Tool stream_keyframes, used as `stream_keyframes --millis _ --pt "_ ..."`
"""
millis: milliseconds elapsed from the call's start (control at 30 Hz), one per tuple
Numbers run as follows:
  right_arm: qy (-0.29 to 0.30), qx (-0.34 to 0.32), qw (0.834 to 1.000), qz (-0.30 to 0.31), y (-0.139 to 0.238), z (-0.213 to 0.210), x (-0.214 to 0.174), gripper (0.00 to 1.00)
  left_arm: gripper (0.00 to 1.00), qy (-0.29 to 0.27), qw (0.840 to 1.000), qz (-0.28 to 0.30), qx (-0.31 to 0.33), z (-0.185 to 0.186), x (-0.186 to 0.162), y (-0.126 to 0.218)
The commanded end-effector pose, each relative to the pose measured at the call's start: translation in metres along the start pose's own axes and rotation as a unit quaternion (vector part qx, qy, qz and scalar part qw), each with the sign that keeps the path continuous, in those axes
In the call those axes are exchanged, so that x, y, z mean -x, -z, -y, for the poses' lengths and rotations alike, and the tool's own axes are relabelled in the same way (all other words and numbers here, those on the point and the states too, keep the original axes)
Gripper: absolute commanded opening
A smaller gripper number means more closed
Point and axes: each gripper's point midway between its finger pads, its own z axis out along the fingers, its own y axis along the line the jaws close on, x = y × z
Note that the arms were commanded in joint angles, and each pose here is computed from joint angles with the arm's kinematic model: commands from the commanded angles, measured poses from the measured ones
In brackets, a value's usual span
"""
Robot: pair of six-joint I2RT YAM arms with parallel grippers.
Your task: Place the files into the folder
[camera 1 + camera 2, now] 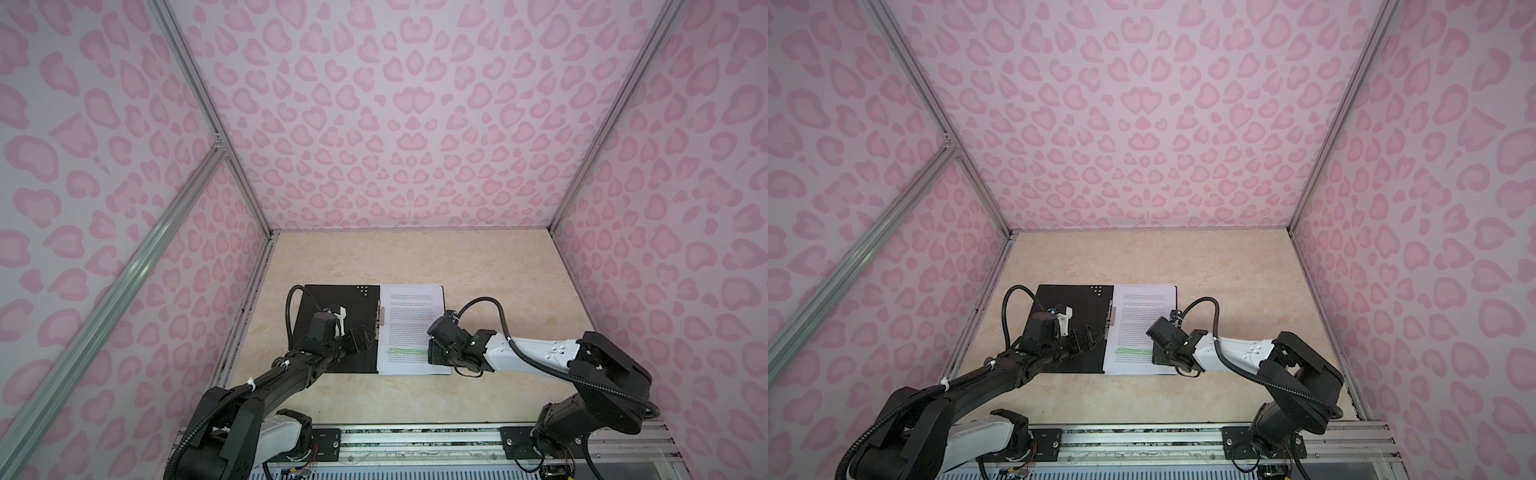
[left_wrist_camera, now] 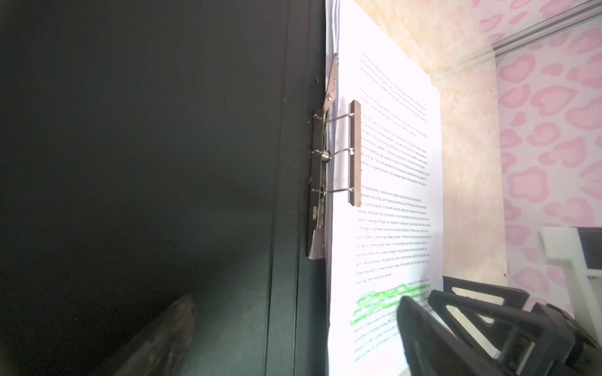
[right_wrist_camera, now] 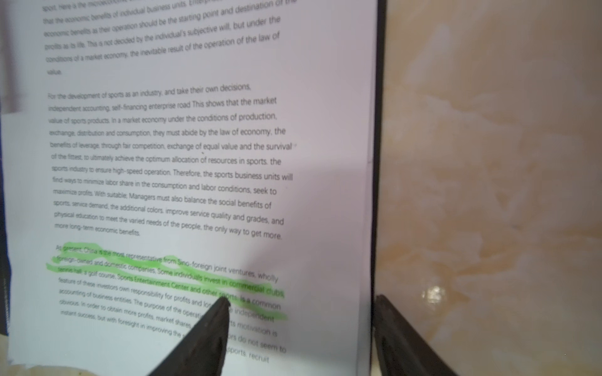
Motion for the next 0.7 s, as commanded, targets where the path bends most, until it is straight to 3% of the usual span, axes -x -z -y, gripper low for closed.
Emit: stream_keyframes --millis 0,667 --pt "0.008 0.002 1.0 0.001 -0.0001 -0.0042 -0.0001 0.69 0.99 0.023 0.998 -0.044 0.047 -0.0233 -0.0243 0.0004" --pt "0.053 -0.035 0.998 -0.002 -0.0023 -0.0075 -0.0003 0.69 0.99 0.025 0.997 -0.047 0.049 -0.0241 -0.0248 -0.0006"
